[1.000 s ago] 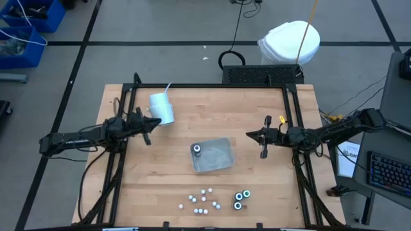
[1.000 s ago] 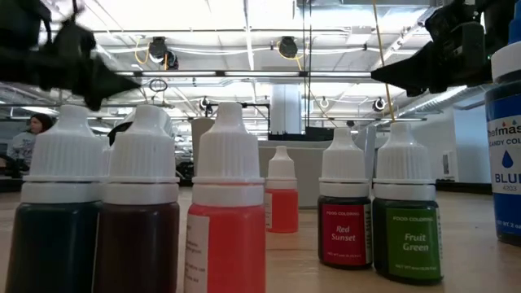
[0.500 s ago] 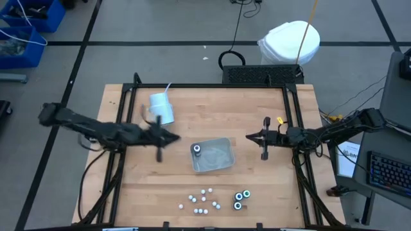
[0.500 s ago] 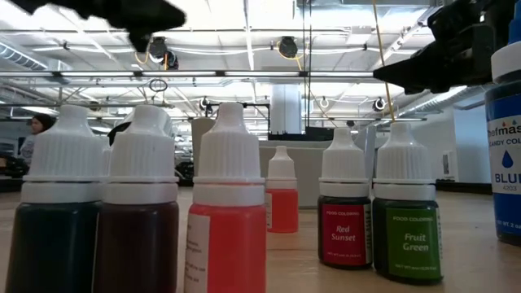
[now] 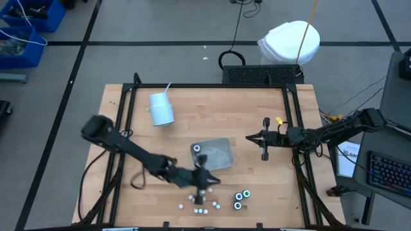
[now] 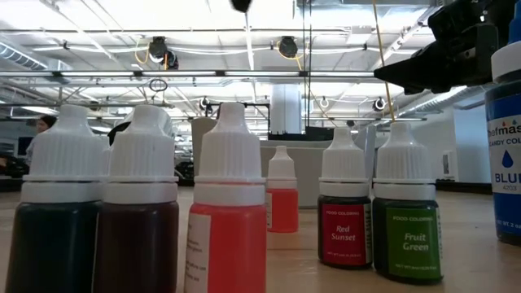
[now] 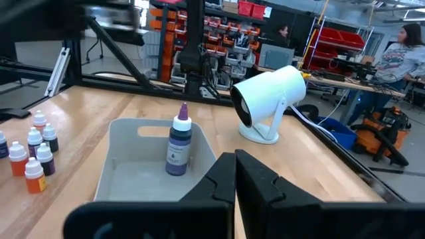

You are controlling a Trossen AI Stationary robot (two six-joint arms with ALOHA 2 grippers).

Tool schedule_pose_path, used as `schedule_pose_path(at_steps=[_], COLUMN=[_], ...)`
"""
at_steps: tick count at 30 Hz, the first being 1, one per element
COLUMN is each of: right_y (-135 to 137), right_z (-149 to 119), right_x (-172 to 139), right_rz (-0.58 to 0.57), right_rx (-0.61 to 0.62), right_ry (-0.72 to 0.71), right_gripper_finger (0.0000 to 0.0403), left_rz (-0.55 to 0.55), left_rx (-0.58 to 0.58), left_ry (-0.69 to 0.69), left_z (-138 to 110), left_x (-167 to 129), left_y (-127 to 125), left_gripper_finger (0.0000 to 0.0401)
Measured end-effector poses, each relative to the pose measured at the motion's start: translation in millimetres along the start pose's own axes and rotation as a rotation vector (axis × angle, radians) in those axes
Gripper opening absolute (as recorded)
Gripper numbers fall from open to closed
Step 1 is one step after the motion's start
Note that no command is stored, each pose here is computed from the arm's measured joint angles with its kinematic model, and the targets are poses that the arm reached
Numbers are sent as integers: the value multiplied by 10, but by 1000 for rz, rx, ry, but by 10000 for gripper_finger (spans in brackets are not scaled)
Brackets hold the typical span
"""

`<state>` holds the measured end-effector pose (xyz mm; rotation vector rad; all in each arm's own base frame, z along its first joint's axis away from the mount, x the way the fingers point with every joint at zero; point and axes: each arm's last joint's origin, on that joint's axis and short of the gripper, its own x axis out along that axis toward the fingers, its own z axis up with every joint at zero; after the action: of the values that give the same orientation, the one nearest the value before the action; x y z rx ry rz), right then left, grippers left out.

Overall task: Pick & Place food coloring
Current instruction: Put the large green food coloring bottle into the bin

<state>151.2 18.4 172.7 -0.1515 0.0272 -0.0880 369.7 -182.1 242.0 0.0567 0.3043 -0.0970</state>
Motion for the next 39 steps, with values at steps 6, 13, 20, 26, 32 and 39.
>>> schedule_pose_path(at_steps=[6, 13, 20, 26, 32, 39], right_y=[5, 9, 9, 6, 4, 2], right_z=[-34, -64, -63, -49, -36, -25], right_x=[-1, -2, -2, -1, -1, 0], right_rz=[5, 8, 8, 3, 1, -1], right_rx=[-4, 39, 22, -2, -15, -35], right_ry=[34, 65, 64, 50, 37, 26], right_gripper_finger=[0, 0, 0, 0, 0, 0], left_rz=[113, 74, 31, 7, -6, -61], left_rx=[11, -118, -283, -300, -319, -319], left_ry=[-4, -16, 37, 34, 5, 22], left_z=[-84, -108, -199, -303, -450, -455], left_x=[448, 668, 670, 699, 814, 820], left_y=[-339, -463, -515, -631, -667, -673], left_gripper_finger=[39, 146, 253, 293, 313, 322])
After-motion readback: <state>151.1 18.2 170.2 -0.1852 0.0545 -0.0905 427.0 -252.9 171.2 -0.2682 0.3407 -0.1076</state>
